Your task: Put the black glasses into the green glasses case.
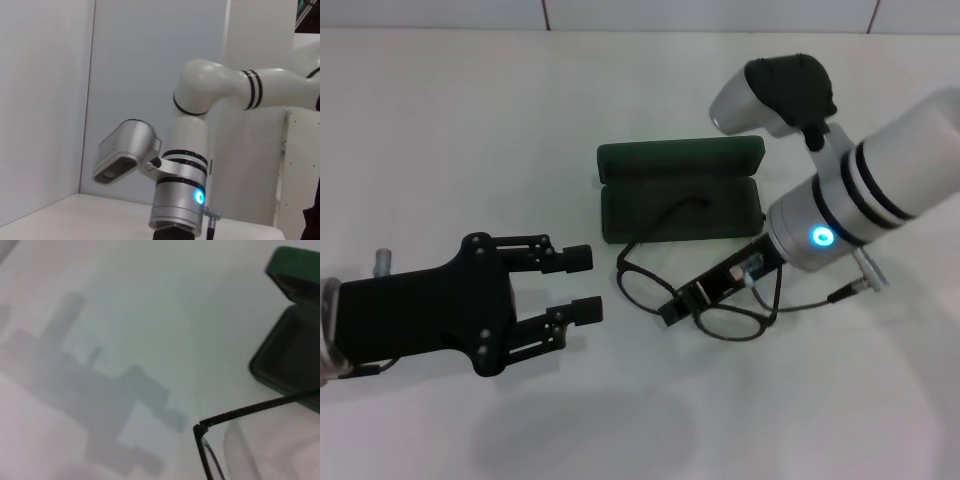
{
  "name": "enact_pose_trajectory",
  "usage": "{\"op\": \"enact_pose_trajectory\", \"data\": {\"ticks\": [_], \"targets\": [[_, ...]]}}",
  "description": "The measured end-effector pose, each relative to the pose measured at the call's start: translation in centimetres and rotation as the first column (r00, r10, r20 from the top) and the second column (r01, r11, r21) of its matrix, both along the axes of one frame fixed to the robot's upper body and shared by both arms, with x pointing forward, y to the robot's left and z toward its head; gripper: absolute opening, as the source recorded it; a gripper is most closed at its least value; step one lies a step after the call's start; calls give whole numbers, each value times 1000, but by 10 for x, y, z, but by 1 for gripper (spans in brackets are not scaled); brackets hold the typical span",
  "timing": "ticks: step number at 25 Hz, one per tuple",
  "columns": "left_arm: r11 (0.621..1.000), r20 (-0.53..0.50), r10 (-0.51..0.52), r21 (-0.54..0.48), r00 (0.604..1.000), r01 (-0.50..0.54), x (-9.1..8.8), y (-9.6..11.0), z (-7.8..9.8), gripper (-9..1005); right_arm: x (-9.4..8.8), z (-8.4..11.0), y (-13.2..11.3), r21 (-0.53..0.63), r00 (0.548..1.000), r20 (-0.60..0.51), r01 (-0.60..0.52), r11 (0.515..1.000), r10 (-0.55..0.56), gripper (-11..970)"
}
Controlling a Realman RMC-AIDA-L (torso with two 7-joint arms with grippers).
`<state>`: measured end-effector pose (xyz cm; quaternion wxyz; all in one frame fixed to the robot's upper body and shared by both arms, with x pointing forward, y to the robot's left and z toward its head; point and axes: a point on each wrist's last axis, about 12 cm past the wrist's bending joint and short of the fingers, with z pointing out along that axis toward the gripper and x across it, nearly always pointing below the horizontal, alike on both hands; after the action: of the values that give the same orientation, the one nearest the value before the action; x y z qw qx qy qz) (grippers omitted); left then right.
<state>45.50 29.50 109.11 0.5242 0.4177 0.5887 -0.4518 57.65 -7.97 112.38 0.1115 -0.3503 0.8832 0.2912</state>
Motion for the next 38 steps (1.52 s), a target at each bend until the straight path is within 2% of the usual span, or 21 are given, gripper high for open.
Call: {"op": "enact_pose_trajectory", "data": {"ticks": [10,18,24,27,33,36,38], "targets": [[998,8,51,-30,999,-51,0,8,4,450,-19,-5,-3,35,1000,-7,-25,999,25,154],[992,14,90,-88,996,-88,2,13,6,450,-33,-1,-3,53,997,-27,-70,996,71,145],[979,22,164,-128,986,-159,4,24,8,449,-45,2,-1,70,992,-24,-122,990,124,140],[970,40,195,-155,980,-187,5,29,13,449,-53,5,-6,100,986,24,-168,981,167,136],[942,71,238,-261,969,-212,3,33,21,448,-67,17,-30,192,956,191,-260,946,224,124],[927,69,243,-311,967,-211,3,32,22,448,-72,21,-48,231,921,265,-349,908,287,118],[919,66,243,-335,968,-208,3,31,23,448,-77,27,-63,274,873,344,-444,853,344,115]]}}
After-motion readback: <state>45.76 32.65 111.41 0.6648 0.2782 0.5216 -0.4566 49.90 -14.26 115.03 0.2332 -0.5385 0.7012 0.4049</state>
